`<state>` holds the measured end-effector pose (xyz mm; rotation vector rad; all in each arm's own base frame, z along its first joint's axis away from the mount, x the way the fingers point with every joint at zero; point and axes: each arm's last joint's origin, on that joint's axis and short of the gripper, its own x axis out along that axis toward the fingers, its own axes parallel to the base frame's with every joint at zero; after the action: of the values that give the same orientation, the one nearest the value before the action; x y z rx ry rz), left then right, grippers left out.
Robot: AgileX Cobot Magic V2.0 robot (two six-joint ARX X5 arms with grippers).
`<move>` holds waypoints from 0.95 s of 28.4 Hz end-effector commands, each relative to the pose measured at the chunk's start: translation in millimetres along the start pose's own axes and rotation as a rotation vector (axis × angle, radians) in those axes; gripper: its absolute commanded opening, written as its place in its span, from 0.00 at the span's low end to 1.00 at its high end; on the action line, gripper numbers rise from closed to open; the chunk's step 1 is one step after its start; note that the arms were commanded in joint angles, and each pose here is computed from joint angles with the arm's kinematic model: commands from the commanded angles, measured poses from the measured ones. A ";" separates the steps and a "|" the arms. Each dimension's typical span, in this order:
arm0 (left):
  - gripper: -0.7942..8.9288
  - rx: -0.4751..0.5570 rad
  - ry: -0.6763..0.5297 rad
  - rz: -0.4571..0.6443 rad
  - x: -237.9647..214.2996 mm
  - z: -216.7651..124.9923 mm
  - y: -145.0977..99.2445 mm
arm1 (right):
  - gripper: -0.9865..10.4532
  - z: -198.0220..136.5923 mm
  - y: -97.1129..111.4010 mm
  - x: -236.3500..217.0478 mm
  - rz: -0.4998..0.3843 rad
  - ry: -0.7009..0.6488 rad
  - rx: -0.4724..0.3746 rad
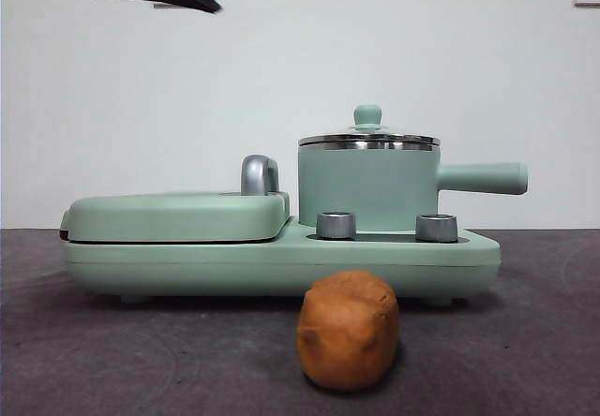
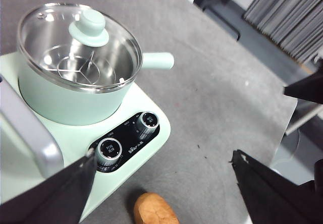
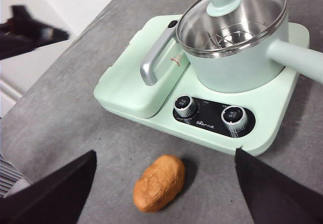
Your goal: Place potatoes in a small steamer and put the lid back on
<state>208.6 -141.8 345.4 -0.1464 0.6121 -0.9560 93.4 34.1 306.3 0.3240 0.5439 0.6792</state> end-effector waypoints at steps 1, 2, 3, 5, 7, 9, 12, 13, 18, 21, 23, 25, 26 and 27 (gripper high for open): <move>0.53 0.038 0.048 -0.002 16.3 24.9 -2.8 | 0.47 4.1 3.1 -2.1 0.013 -0.013 -0.018; 0.53 0.046 0.072 0.013 22.4 31.3 -2.9 | 0.47 4.2 3.1 -2.1 0.013 -0.014 -0.017; 0.53 0.055 0.091 0.030 28.6 37.8 -3.0 | 0.47 4.1 3.2 -2.0 0.014 -0.013 -0.016; 0.53 0.080 0.123 0.068 43.3 52.3 -3.5 | 0.47 4.0 3.4 -2.0 0.021 -0.011 -0.017; 0.53 0.103 0.134 0.107 59.3 65.2 -2.7 | 0.47 4.0 3.5 -2.0 0.026 -0.010 -0.017; 0.53 0.127 0.134 0.125 73.3 74.3 -2.5 | 0.47 4.0 3.5 -2.0 0.026 -0.009 -0.017; 0.53 0.150 0.128 0.144 96.4 85.6 -1.6 | 0.47 4.0 3.6 -2.0 0.027 -0.009 -0.017; 0.53 0.162 0.124 0.147 104.2 89.4 -1.6 | 0.47 4.0 3.6 -2.0 0.028 -0.009 -0.017; 0.53 0.207 0.083 0.215 134.3 97.2 1.6 | 0.47 4.0 3.6 -2.0 0.028 -0.009 -0.017; 0.53 0.217 0.050 0.260 151.3 95.8 6.2 | 0.47 4.0 3.6 -2.0 0.029 -0.009 -0.017; 0.53 0.223 0.037 0.309 161.8 93.2 9.3 | 0.47 4.0 3.7 -2.0 0.030 -0.008 -0.017; 0.53 0.232 0.027 0.311 175.6 89.1 10.1 | 0.47 4.0 3.7 -2.0 0.030 -0.008 -0.017; 0.53 0.238 0.017 0.306 182.3 87.5 10.9 | 0.47 4.0 3.7 -2.0 0.030 -0.008 -0.017; 0.53 0.243 0.004 0.304 188.1 86.6 13.3 | 0.47 4.0 3.7 -2.0 0.030 -0.008 -0.017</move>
<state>343.3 -290.9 327.8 0.1561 0.5325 -0.7179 93.1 34.6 306.4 0.3274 0.5462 0.6979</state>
